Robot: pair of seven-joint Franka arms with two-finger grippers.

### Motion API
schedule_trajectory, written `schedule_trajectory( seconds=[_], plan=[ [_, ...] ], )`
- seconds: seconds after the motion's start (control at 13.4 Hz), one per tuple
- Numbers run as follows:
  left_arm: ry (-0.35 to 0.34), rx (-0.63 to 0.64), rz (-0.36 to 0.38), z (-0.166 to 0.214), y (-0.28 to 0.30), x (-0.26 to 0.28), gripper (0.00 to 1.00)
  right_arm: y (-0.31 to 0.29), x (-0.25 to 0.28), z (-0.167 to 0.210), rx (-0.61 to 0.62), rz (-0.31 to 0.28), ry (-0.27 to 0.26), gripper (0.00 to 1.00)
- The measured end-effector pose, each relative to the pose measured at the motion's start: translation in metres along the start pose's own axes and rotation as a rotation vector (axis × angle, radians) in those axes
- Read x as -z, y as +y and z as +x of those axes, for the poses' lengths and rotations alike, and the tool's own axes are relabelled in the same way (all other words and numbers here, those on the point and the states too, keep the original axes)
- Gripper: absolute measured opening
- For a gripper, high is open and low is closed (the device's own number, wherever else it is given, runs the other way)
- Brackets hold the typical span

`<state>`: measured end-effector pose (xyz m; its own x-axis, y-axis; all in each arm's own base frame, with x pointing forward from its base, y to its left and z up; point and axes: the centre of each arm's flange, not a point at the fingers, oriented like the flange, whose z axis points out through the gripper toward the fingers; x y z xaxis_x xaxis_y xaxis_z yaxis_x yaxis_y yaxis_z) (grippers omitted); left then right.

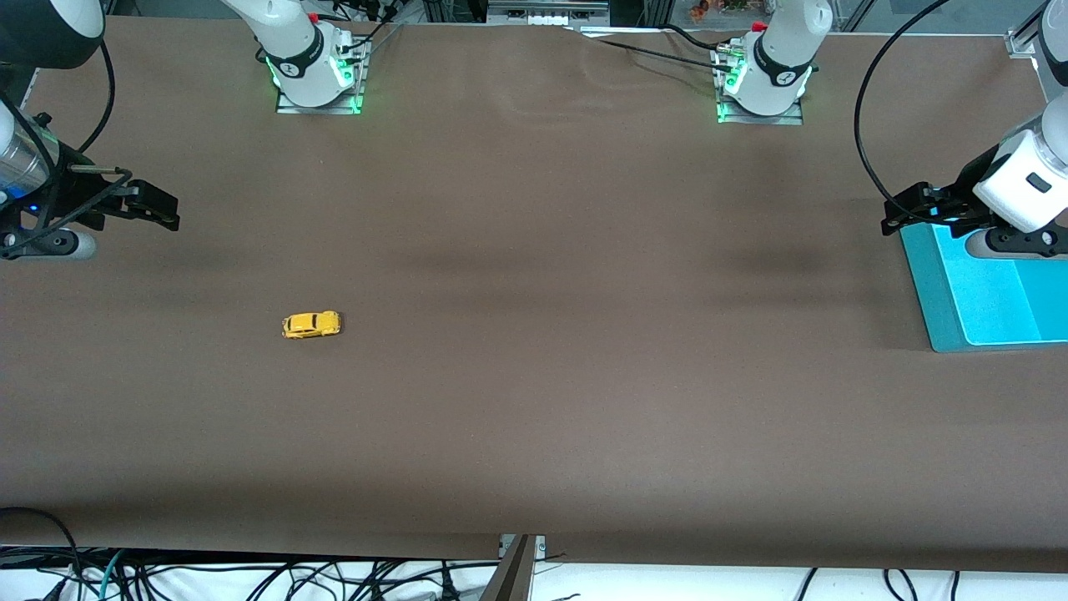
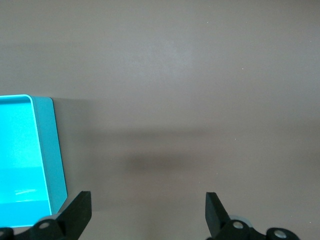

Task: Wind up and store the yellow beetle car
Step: 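Move the right gripper toward the yellow beetle car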

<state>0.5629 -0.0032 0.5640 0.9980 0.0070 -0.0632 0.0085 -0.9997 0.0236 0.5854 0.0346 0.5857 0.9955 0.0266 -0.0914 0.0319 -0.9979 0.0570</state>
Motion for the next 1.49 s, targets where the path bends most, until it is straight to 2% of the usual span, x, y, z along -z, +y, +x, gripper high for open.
schedule_trajectory(
  seconds=[1.49],
  plan=[
    [0.0, 0.001, 0.0, 0.0, -0.0005, 0.0, 1.0, -0.0012, -0.0016, 0.0004, -0.002, 0.011, -0.005, 1.0]
  ],
)
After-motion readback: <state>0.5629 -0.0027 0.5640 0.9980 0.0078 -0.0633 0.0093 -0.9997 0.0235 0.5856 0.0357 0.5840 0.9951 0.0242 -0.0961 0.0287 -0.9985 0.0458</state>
